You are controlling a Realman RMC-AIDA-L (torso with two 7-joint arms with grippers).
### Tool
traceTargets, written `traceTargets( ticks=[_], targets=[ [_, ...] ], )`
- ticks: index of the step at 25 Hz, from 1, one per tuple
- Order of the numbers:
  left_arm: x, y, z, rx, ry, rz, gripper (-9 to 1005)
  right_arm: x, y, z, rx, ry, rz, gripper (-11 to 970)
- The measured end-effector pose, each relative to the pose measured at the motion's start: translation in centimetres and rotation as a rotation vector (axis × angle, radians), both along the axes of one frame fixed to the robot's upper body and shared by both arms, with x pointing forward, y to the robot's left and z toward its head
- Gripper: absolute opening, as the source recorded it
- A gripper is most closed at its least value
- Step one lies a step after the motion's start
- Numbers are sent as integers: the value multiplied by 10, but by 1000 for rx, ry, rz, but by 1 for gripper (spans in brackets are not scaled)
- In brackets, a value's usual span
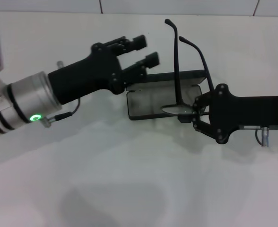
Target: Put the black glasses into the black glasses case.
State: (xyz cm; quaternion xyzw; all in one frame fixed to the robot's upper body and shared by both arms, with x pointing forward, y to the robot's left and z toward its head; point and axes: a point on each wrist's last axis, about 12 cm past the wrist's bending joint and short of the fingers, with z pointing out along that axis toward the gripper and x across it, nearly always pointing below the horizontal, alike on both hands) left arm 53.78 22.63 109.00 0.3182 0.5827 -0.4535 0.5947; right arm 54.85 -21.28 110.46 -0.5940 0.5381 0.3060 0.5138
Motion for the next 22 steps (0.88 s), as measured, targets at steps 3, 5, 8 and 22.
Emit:
traceTargets(
  ticks=[3, 5, 8, 22],
  targets=[
    [3, -11, 3, 16, -9, -49, 526, 2, 3, -3, 2, 22, 5, 110],
    [5, -20, 5, 24, -19, -85, 526, 3, 3, -5, 1, 32, -2, 110],
    [6, -26, 8, 25, -28, -107, 526, 4, 4, -7, 7, 50, -18, 110],
    [7, -40, 15, 39, -47, -211, 526, 0, 6, -5, 50, 58, 20, 111]
  ],
)
